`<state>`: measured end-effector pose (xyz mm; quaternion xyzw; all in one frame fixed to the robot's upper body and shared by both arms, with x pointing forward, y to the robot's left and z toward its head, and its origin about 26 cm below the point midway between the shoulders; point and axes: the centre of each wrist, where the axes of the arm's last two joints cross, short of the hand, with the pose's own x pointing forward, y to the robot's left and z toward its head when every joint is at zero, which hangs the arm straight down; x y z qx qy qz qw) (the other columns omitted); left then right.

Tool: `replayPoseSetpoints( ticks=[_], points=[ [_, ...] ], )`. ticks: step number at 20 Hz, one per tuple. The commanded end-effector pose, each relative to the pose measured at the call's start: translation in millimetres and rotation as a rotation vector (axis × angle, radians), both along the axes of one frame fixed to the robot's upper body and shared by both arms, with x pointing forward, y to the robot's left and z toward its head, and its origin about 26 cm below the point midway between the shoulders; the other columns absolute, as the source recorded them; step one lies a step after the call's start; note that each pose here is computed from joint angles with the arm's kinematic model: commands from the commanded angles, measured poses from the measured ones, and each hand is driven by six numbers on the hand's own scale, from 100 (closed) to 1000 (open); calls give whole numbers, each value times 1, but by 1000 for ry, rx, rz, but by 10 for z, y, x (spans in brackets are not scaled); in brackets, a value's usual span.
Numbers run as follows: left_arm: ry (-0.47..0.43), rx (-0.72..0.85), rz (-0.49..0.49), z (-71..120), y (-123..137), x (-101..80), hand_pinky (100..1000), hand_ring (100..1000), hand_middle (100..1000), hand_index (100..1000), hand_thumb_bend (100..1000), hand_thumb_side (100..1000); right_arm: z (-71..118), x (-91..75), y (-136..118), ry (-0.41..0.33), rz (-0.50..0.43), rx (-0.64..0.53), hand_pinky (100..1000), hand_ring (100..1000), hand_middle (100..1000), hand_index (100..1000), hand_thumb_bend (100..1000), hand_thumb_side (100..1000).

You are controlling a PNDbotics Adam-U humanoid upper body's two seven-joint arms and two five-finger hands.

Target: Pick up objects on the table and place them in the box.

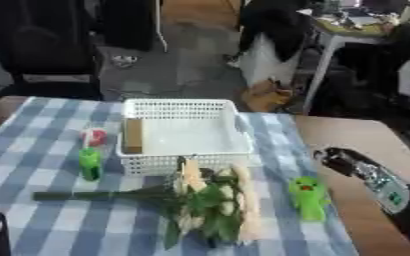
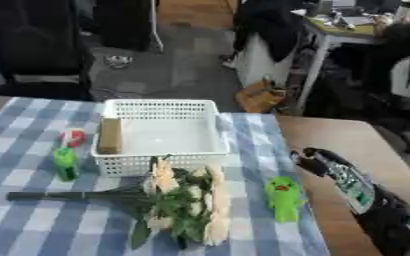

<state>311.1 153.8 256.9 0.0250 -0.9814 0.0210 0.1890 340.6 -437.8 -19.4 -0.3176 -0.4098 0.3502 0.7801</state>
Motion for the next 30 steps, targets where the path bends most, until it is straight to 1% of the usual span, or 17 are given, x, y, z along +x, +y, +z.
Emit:
replayPoseSetpoints(
  ticks=[1, 2, 5, 6, 7, 9, 10, 11, 12, 14, 16, 18, 19, 21, 25, 27, 30],
  points=[
    [-19, -5, -31, 37, -50, -40, 825, 927, 893, 987, 100, 1000, 1, -35, -118, 13, -55, -12, 872, 971, 939, 1000, 241, 982],
    [-17, -4, -33, 30, -52, -41, 825, 927, 893, 987, 100, 1000, -44, -59, -116, 27, -65, -5, 879, 979, 946, 1000, 252, 951],
    [-9, 9, -44, 0, -59, -46, 824, 927, 893, 987, 100, 1000, -207, -158, -101, 73, -103, 20, 882, 981, 946, 1000, 245, 945],
    [-6, 12, -45, -9, -56, -46, 824, 927, 892, 987, 100, 1000, -231, -178, -100, 73, -107, 18, 871, 953, 903, 1000, 226, 967],
    [-4, 13, -44, -17, -51, -45, 824, 927, 892, 987, 100, 1000, -246, -204, -107, 64, -104, 4, 871, 953, 903, 1000, 226, 967],
    [-1, 11, -41, -31, -40, -44, 824, 926, 891, 986, 100, 1000, -264, -289, -150, 41, -87, -34, 840, 922, 887, 1000, 237, 957],
    [1, 11, -40, -39, -37, -44, 824, 926, 890, 985, 100, 1000, -273, -326, -159, 30, -74, -53, 796, 884, 883, 993, 271, 953],
    [5, 13, -41, -48, -35, -45, 824, 926, 890, 985, 100, 1000, -286, -354, -151, 18, -52, -77, 792, 878, 882, 991, 273, 954],
    [7, 14, -41, -54, -35, -45, 824, 924, 887, 985, 100, 1000, -298, -375, -140, 6, -33, -101, 738, 773, 854, 974, 261, 987],
    [10, 16, -43, -64, -34, -46, 824, 924, 886, 985, 100, 1000, -321, -406, -115, -30, 5, -163, 746, 756, 860, 982, 253, 1000],
    [11, 19, -39, -67, -24, -44, 823, 923, 885, 985, 100, 1000, -335, -415, -69, -69, 49, -209, 777, 782, 884, 993, 231, 1000],
    [11, 20, -35, -70, -15, -43, 822, 922, 884, 984, 100, 1000, -360, -417, -17, -74, 76, -212, 770, 781, 887, 993, 221, 1000],
    [12, 21, -32, -75, -7, -41, 822, 922, 884, 984, 100, 1000, -368, -383, 86, -85, 108, -187, 765, 791, 897, 993, 208, 1000],
    [15, 22, -26, -84, 6, -39, 823, 922, 883, 983, 100, 1000, -348, -323, 258, -106, 161, -149, 724, 798, 906, 997, 195, 1000],
    [24, 26, -21, -105, 21, -39, 824, 922, 883, 982, 100, 1000, -251, -237, 548, -169, 252, -124, 684, 817, 920, 998, 150, 1000],
    [27, 26, -20, -112, 26, -39, 824, 921, 883, 981, 100, 1000, -212, -219, 658, -193, 284, -116, 669, 814, 925, 1000, 171, 1000],
    [27, 25, -22, -111, 22, -39, 824, 922, 883, 977, 100, 1000, -208, -213, 763, -178, 309, -95, 671, 817, 927, 1000, 188, 1000]
  ],
)
